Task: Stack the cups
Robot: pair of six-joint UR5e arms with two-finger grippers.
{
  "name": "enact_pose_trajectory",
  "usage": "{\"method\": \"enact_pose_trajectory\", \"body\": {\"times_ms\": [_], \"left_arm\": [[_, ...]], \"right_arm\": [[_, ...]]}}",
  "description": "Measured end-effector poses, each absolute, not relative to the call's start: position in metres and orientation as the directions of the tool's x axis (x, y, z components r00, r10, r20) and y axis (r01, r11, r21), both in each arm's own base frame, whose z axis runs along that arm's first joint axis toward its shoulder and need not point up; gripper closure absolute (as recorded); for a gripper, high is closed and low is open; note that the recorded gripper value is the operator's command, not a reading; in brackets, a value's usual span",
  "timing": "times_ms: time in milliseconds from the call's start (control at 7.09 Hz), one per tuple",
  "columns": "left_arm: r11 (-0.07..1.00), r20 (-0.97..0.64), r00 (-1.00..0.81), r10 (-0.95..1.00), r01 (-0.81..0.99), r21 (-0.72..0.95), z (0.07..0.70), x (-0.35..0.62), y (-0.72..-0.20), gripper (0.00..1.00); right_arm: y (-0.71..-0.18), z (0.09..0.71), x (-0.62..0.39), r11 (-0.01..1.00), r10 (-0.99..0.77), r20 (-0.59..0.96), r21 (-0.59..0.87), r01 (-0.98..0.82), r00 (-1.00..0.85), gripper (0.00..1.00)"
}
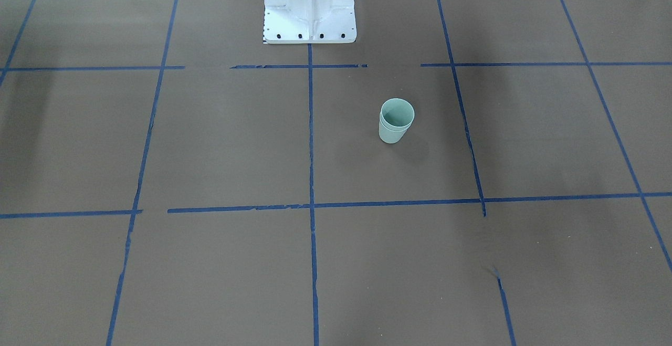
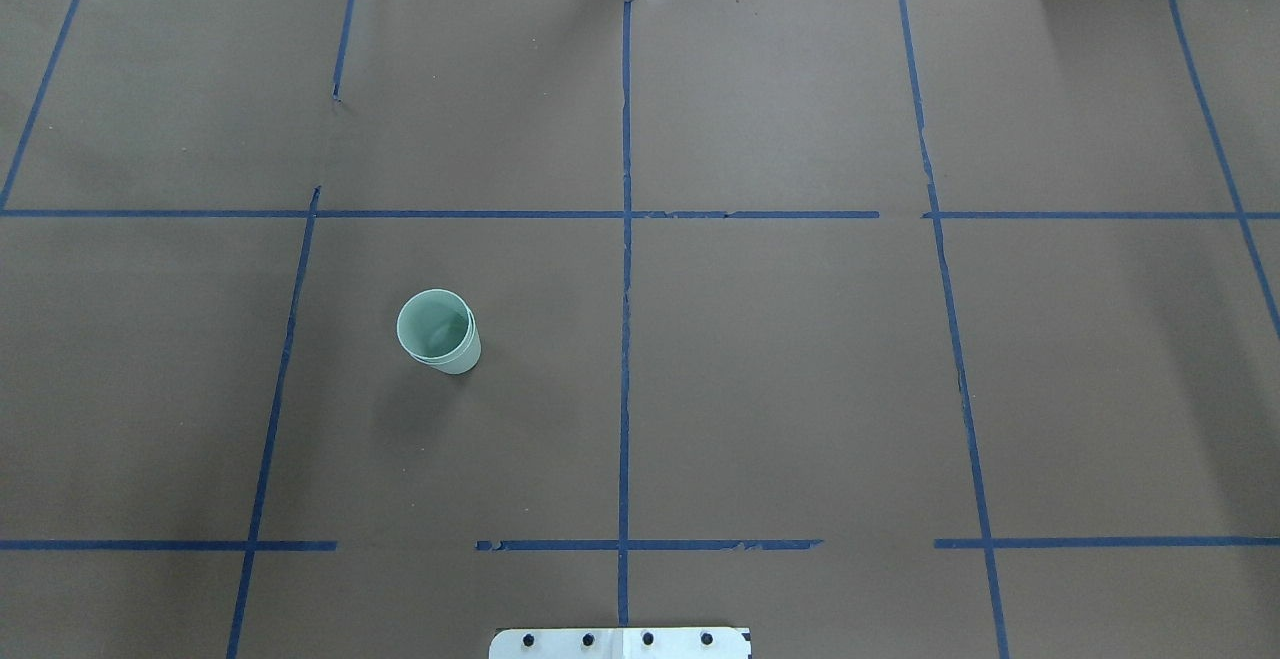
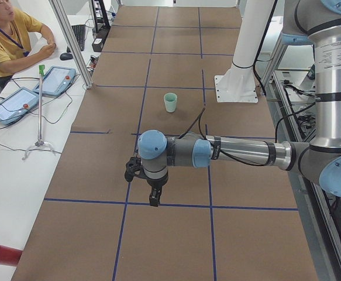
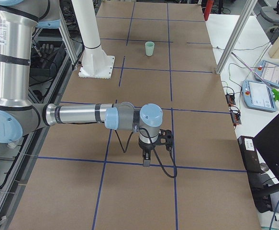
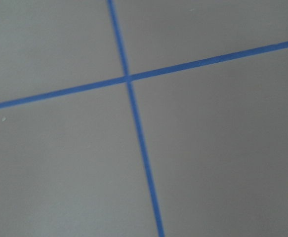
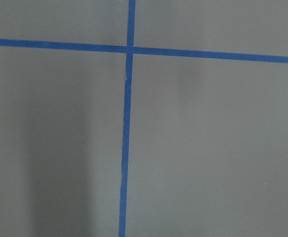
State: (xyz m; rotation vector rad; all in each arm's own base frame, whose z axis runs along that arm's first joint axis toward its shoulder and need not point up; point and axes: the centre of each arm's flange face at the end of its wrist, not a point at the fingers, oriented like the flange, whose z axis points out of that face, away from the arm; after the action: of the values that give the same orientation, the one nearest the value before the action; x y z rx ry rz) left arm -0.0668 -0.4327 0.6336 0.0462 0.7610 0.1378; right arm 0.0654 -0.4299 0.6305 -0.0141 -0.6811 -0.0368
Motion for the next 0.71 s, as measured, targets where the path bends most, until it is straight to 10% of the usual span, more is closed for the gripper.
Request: {"method": "enact_pose_trajectory", "body": {"times_ms": [705], "left_arm": [[0.992,-0.681,0.722,0.123,-0.093,0.081,0.6464,-0.0822,-0.4236,0.0]], "right_arm": [[-0.4299,0.6302,0.0655,0.999,-0.03,0.63,0.0,0.038,0.776,0.0]]}}
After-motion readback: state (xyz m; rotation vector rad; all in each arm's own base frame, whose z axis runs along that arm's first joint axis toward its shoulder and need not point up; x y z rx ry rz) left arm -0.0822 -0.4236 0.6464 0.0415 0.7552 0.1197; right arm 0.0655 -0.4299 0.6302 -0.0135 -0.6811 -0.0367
